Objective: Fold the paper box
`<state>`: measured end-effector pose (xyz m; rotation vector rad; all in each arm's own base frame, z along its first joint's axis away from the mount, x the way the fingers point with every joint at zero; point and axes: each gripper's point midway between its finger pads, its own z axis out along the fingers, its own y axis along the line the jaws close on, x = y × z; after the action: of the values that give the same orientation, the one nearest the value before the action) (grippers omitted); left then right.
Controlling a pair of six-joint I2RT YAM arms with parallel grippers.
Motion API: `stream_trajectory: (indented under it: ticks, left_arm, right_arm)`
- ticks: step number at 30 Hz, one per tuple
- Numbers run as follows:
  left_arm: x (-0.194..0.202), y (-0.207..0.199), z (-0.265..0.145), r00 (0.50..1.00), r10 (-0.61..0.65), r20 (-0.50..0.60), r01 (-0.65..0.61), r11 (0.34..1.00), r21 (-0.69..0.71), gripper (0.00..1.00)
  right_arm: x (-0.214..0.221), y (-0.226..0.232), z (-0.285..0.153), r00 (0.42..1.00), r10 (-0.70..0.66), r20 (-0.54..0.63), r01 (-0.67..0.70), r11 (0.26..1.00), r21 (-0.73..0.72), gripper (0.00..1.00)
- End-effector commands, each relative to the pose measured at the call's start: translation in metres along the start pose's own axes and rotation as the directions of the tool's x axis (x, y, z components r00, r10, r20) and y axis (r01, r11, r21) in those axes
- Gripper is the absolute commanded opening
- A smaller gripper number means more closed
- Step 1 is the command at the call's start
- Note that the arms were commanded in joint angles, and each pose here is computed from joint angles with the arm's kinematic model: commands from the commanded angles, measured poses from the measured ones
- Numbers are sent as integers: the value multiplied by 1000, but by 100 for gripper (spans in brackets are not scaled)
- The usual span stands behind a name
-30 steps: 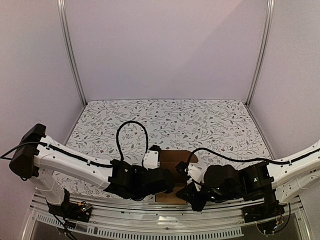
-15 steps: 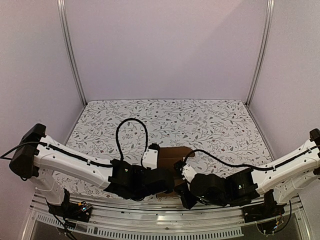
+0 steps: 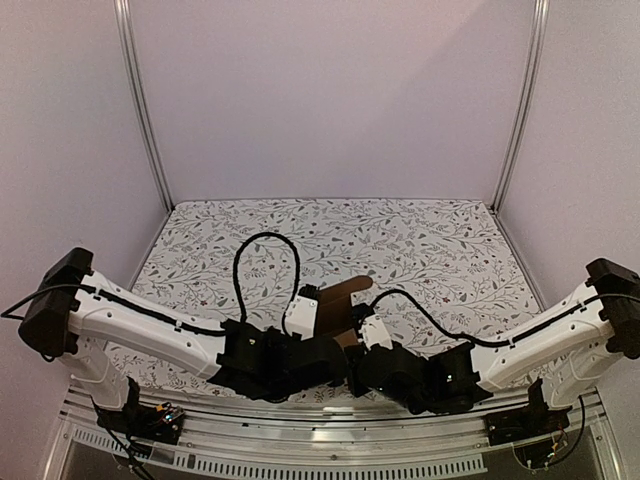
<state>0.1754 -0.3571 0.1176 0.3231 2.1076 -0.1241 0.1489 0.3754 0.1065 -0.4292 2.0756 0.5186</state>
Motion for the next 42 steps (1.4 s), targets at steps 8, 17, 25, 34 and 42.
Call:
stream_trajectory:
  ticks: [8,17,25,34,42]
  left_arm:
    - [27,-13,-2,997,57,-59,-51,994,97,0]
    - [36,-15,-2,992,100,-72,-91,990,108,0]
    - [50,-16,-2,985,139,-105,-126,984,124,0]
    - [62,-7,-6,976,155,-151,-136,982,132,0]
    - [65,-14,-9,971,180,-157,-155,975,159,9]
  right_arm:
    - [10,-33,36,999,-6,48,-2,986,169,0]
    - [22,-46,43,999,11,36,-18,978,207,0]
    - [28,-50,45,1000,11,24,-16,977,214,0]
    - [32,-52,45,1000,12,14,-15,976,216,0]
    - [33,-52,46,1000,14,11,-16,977,213,0]
